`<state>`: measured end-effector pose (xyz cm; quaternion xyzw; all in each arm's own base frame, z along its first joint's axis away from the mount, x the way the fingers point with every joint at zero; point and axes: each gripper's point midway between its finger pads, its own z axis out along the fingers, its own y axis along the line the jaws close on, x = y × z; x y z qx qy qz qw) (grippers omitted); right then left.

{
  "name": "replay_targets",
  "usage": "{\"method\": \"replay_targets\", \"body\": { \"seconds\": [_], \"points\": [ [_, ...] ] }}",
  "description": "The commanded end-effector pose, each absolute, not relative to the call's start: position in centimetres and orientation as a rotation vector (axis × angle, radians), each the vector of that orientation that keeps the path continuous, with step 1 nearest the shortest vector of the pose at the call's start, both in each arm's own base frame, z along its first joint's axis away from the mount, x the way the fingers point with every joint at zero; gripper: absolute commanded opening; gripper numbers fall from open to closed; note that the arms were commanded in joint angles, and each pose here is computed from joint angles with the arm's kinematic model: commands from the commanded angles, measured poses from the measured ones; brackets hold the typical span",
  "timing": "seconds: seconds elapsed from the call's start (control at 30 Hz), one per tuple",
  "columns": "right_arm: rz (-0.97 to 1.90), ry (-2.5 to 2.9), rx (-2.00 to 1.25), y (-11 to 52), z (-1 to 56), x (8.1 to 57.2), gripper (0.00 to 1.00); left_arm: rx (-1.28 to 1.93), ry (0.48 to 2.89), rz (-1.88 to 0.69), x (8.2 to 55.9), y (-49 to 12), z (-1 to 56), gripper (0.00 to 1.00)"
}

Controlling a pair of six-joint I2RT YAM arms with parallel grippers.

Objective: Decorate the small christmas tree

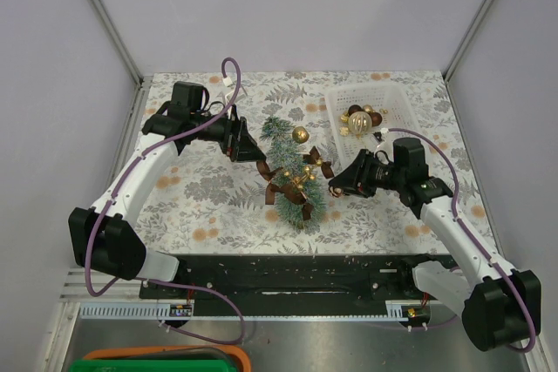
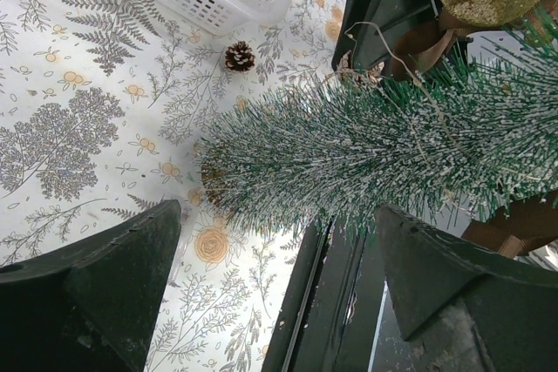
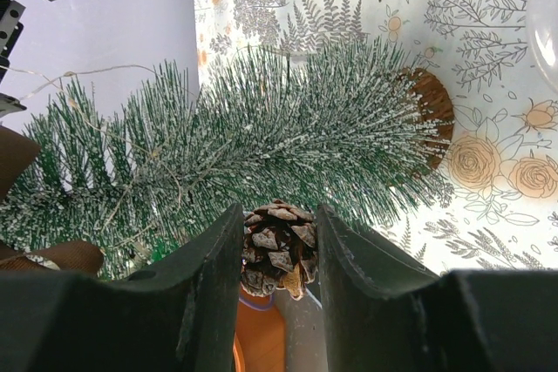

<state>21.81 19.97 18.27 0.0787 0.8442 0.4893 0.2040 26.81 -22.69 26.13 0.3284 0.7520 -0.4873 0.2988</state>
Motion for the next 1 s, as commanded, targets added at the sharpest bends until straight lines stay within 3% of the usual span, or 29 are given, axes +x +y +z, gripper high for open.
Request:
{"method": "replay_targets", "body": {
  "seconds": [0.0,0.97],
  "points": [
    [1.393,2.285,0.173,20.6,19.6,22.8,0.32,0.929,1.902,-1.263,26.9,-22.9,28.4,0.96],
    [1.276,2.272,0.070,19.7,20.6,23.0,0.34,0.949,1.923,-1.215,26.9,-22.8,28.6,0.96]
  ]
}}
